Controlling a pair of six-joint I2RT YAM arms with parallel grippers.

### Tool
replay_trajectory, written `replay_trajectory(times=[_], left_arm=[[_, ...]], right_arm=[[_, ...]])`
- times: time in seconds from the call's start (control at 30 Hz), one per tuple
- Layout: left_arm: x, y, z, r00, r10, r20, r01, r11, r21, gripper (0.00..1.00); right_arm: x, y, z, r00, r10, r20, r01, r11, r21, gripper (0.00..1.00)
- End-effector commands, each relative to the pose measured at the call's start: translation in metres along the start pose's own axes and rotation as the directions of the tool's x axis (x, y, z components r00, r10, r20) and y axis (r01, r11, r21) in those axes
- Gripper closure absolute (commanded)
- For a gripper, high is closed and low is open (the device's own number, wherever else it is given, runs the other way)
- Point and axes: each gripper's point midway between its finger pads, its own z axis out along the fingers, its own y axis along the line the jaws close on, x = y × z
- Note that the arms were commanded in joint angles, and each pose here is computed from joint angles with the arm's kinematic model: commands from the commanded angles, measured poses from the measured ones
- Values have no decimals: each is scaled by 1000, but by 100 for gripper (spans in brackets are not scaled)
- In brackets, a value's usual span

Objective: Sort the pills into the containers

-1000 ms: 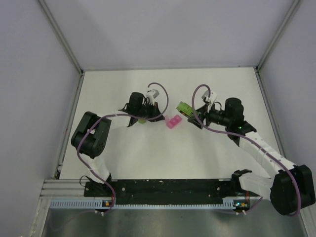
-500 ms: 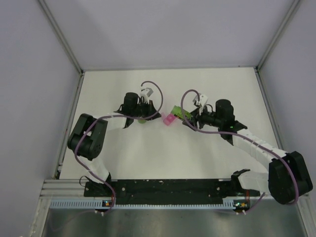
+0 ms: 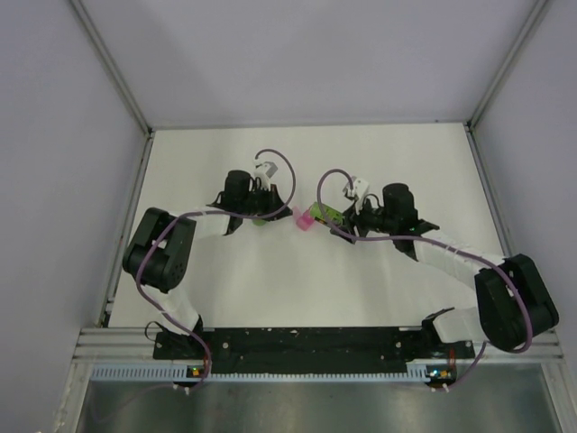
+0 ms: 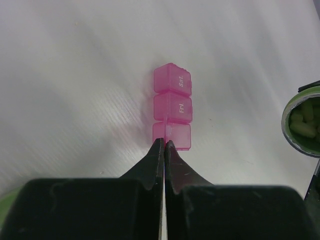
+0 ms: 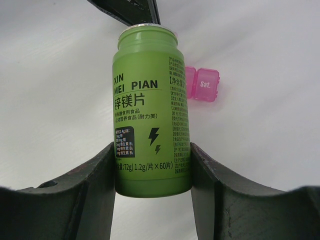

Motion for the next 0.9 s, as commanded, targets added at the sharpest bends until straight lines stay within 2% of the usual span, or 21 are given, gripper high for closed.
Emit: replay_trajectory(times=[0.0, 0.53, 0.87], left_arm=[[-20, -9, -5, 998, 19, 60, -20, 1000, 21, 100], [-3, 0, 3, 1000, -29, 11, 29, 1000, 11, 100], [0, 3, 5, 999, -38, -1, 38, 999, 5, 92]], right_arm=[[-21, -1, 6, 995, -70, 73, 71, 997, -9, 100], [-3, -3, 15, 998, -53, 27, 53, 998, -15, 100], [0, -4, 19, 998, -53, 17, 53, 998, -14, 100]])
